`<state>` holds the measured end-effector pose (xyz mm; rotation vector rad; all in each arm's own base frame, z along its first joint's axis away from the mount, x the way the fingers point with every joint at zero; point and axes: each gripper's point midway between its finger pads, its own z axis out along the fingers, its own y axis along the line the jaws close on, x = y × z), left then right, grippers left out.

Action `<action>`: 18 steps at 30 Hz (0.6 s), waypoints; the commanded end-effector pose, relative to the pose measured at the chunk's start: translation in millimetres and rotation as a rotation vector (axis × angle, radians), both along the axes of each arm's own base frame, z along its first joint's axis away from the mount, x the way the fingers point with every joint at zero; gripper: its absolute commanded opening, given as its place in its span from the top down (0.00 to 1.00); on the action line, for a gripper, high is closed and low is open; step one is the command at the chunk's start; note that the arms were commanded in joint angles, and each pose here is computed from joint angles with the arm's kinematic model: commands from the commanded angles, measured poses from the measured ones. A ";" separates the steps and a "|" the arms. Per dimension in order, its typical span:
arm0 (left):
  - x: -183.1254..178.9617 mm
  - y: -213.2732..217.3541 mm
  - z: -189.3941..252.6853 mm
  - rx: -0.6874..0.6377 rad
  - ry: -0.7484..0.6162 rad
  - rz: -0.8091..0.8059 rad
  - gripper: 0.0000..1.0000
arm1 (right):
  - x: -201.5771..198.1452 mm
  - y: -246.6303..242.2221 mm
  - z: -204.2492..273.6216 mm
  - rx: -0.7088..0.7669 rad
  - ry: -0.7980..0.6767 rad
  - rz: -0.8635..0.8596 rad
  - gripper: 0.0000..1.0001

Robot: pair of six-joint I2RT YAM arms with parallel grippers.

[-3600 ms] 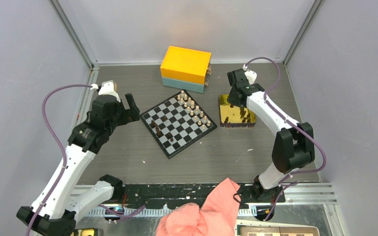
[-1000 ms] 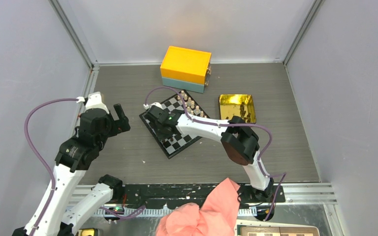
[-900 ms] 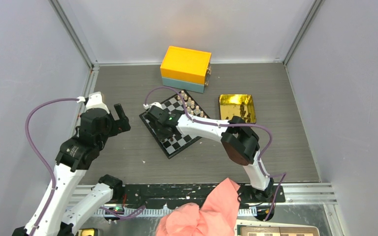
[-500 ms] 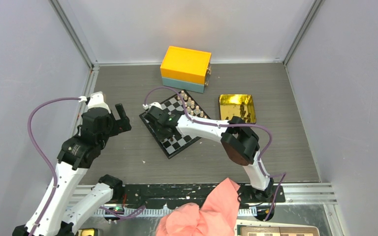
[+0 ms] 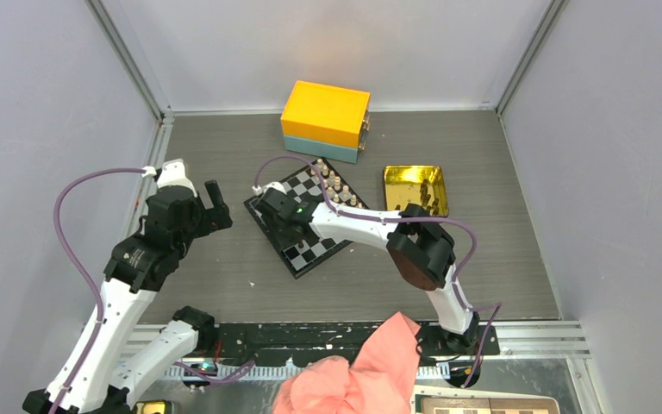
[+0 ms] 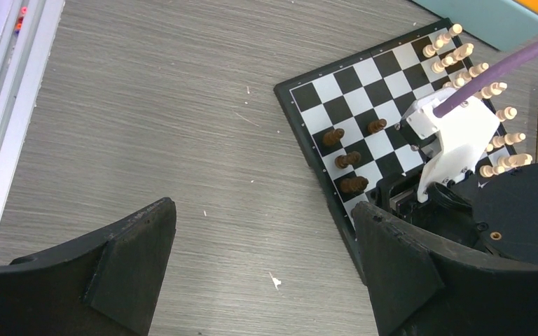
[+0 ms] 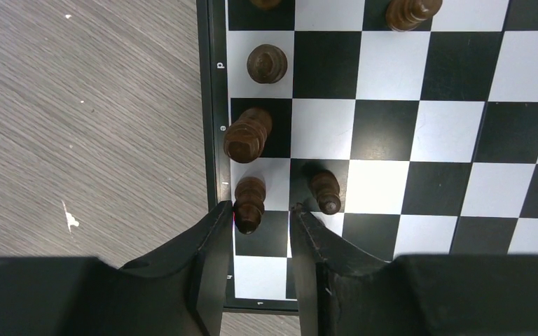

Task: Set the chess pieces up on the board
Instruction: Place the chess piece on the chessboard.

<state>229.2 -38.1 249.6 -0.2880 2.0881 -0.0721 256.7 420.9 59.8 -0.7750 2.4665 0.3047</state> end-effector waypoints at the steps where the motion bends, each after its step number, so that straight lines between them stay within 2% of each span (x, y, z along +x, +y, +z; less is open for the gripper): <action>1: 10.0 -3.8 14.1 -0.032 -0.061 0.003 0.03 | 1.8 5.3 56.1 0.096 -0.071 0.013 0.59; 11: 13.4 -4.4 16.4 -0.035 -0.065 0.010 0.03 | 1.7 -9.4 118.2 0.182 -0.148 -0.012 0.59; 14: 15.3 -5.2 16.4 -0.037 -0.066 0.010 0.03 | 19.2 -29.5 132.0 0.177 -0.208 -0.090 0.59; 18: 17.4 -7.5 14.6 -0.041 -0.061 0.005 0.02 | 61.5 -83.3 134.8 0.142 -0.251 -0.294 0.58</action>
